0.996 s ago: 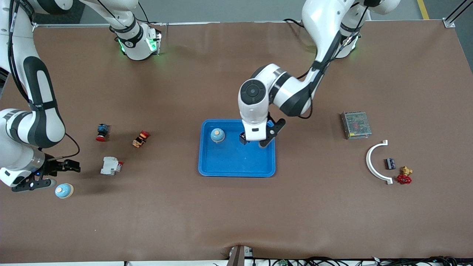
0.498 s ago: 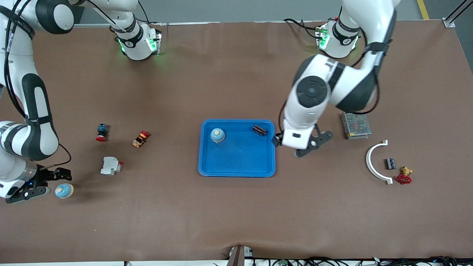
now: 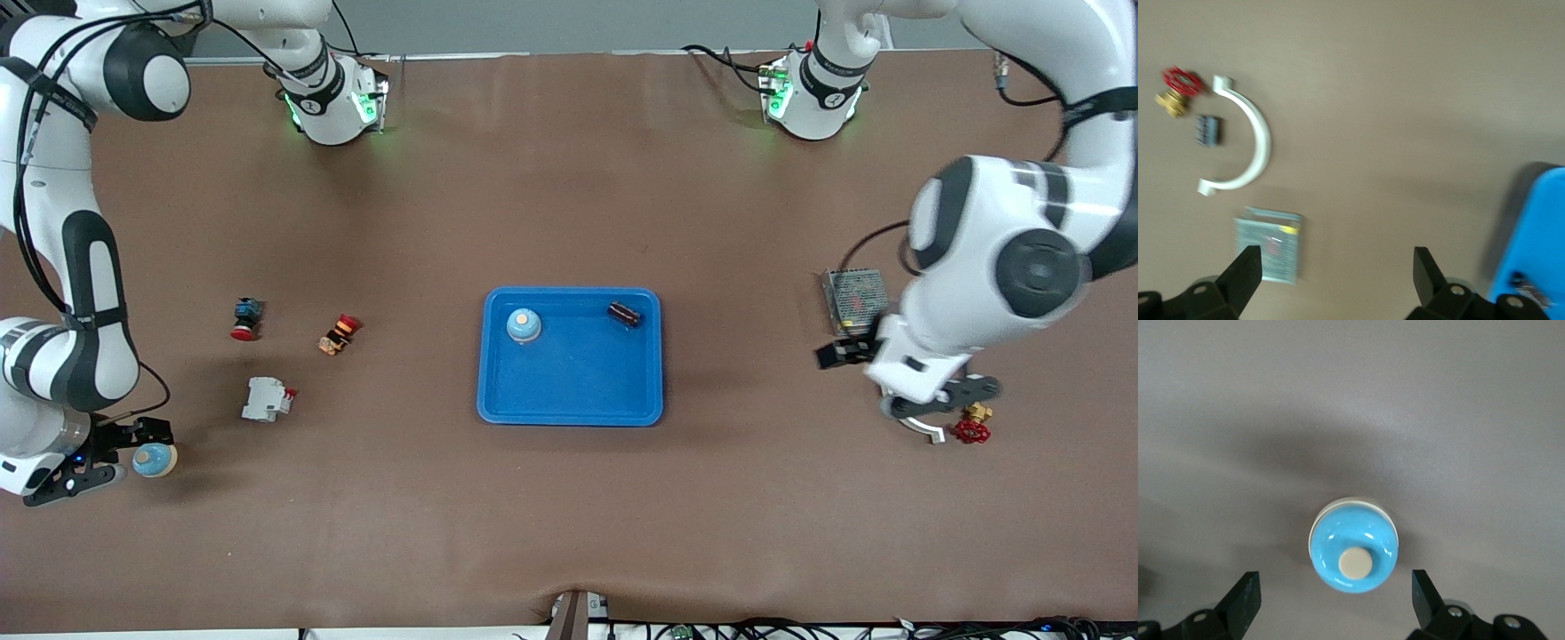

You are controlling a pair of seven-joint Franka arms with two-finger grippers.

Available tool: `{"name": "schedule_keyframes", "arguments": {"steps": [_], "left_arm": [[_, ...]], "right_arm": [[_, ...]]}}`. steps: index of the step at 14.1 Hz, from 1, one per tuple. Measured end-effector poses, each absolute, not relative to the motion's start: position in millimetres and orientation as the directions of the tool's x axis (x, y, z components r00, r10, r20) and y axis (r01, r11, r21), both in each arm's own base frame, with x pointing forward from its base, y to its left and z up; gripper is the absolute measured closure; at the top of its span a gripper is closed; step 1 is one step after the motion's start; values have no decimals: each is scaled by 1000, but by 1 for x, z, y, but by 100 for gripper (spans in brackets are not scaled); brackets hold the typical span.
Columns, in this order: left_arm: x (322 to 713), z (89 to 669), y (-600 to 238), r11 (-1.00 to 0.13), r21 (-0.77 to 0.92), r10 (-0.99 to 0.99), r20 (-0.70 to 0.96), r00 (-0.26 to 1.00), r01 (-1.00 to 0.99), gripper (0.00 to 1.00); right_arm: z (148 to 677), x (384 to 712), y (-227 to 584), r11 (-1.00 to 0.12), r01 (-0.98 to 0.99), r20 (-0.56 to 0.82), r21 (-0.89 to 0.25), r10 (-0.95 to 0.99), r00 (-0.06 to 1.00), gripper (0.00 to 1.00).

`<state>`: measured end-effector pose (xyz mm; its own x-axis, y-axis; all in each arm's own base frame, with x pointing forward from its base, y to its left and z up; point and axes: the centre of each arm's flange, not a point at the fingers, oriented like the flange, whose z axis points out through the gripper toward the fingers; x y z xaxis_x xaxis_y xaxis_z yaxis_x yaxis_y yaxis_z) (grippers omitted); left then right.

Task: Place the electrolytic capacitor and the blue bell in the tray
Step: 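Reach the left gripper to second capacitor while the right gripper descends on bell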

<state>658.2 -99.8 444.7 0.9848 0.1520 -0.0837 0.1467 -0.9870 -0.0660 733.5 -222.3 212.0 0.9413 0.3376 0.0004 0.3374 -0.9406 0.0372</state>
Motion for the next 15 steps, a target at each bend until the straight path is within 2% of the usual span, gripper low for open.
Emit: {"name": "schedule_keyframes", "arguments": {"steps": [3, 6, 9, 15], "left_arm": [[663, 435, -1, -997, -48, 66, -110, 992, 61, 0], [661, 404, 61, -998, -59, 15, -78, 997, 10, 0], [659, 356, 83, -997, -68, 22, -3, 1000, 22, 0], [664, 288, 118, -991, -135, 0, 29, 1000, 4, 0]], "right_arm": [[194, 739, -225, -933, 358, -4, 35, 359, 934, 0], [181, 741, -228, -929, 369, -6, 33, 369, 929, 0], [179, 742, -228, -924, 381, -5, 35, 382, 924, 0], [178, 741, -232, -909, 416, -6, 35, 416, 909, 0]]}}
